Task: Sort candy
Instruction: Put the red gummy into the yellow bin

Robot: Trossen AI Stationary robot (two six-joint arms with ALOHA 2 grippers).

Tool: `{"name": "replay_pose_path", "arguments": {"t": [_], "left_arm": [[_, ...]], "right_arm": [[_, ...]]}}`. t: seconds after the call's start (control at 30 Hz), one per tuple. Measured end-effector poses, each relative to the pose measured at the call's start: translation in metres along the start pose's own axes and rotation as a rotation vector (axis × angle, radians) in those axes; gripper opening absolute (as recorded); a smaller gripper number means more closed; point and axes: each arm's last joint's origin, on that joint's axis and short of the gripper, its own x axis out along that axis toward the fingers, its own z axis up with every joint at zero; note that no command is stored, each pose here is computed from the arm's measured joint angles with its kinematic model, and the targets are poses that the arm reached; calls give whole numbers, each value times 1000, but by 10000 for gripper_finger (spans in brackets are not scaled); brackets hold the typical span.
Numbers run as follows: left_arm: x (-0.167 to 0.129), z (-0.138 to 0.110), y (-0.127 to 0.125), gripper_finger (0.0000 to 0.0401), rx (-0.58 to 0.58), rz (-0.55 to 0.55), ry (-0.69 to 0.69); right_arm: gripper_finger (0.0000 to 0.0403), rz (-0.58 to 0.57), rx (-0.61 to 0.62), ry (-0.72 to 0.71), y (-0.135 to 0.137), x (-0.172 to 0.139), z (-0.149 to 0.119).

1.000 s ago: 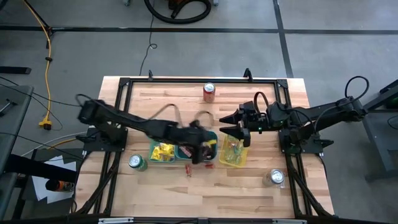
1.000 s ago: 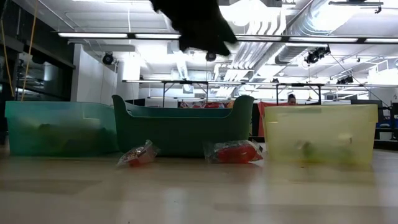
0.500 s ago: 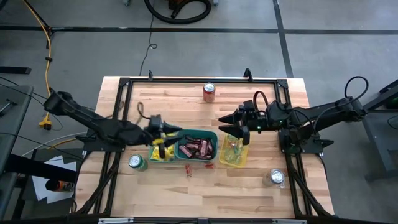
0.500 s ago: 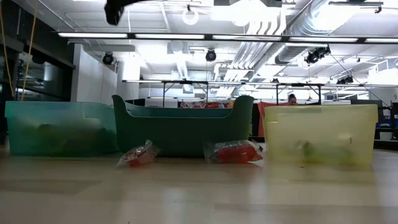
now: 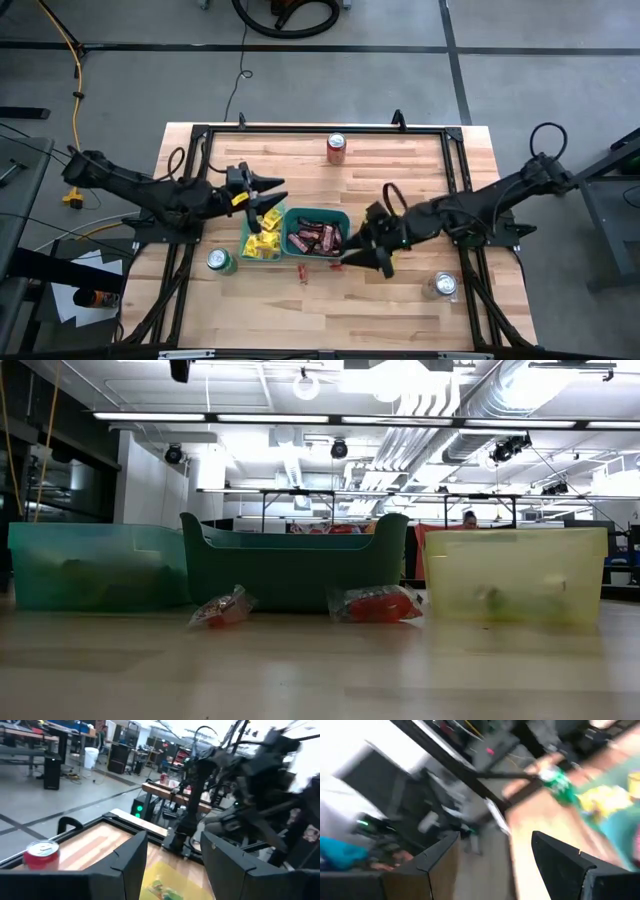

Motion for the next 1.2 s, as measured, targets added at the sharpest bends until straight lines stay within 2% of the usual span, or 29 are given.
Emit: {"name": "replay_pose_path", "arguments": {"t": [0.17, 0.27, 0.37, 0.47, 0.63, 0.8, 0.93, 1.03, 1.2], "left_arm": [[4, -1, 7, 170, 50, 41, 16], [6, -1, 11, 170, 79, 63, 18], [8, 0, 15, 170, 98, 83, 20], [9, -1, 18, 170, 106, 101, 29], [9, -3, 21, 170, 121, 115, 51], [9, -4, 21, 170, 129, 118, 66], [9, -5, 21, 170, 133, 120, 73], [9, -7, 22, 170, 141, 123, 87], [8, -10, 23, 170, 161, 131, 119]], "right_arm": [[241, -254, -67, 129, 13, 10, -3], [241, -362, -96, 221, 13, 24, -5], [241, -418, -169, 344, 8, 44, -14], [241, -451, -312, 508, 2, 62, -30], [241, -455, -530, 745, -17, 90, -69], [241, -477, -650, 891, -42, 116, -111], [241, -585, -700, 916, -63, 130, -134], [241, -684, -680, 895, -77, 137, -144], [241, -750, -687, 910, -92, 143, -157]]}}
